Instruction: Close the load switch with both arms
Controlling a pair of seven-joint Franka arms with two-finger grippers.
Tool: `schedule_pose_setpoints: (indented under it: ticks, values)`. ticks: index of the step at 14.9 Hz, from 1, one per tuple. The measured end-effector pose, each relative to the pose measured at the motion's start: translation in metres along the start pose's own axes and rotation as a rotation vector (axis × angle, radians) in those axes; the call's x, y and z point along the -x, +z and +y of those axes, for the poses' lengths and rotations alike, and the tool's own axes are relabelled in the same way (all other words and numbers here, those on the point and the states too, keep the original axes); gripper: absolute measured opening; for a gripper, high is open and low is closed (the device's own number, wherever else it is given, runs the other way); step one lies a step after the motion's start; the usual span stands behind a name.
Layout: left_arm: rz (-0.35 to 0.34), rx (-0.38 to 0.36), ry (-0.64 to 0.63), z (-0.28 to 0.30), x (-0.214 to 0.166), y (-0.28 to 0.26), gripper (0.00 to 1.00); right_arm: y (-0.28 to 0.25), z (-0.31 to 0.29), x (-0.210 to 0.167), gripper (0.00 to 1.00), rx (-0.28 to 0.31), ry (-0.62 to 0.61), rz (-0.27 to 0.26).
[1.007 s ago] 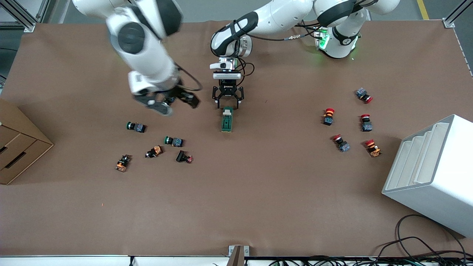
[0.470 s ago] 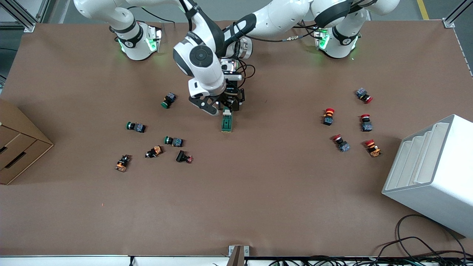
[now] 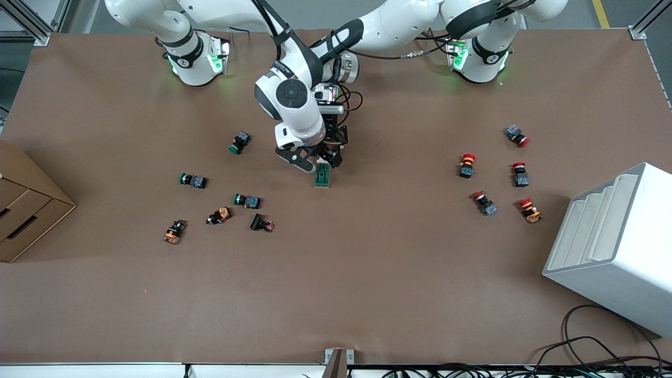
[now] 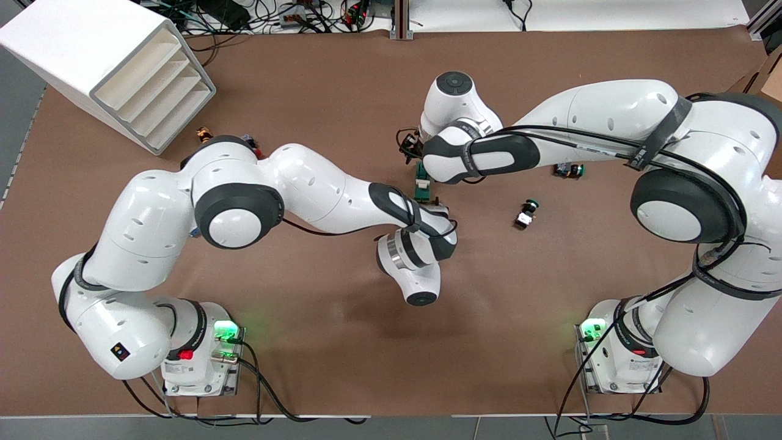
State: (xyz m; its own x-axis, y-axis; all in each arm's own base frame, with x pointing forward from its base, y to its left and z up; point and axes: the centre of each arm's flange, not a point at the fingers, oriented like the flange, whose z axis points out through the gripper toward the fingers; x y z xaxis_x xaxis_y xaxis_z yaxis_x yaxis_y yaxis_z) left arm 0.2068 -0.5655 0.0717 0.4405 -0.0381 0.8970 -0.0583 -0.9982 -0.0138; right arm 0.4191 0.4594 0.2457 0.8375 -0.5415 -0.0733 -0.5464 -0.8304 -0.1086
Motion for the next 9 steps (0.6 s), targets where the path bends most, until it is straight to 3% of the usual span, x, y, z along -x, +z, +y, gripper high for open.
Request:
schedule_pose_setpoints:
  ticks: [9]
  values:
    - [0.001,0.0,0.001,0.0,0.0,0.0,1.0,0.044,-0.002,0.018,1.0,-0.012,-0.024,-0.011]
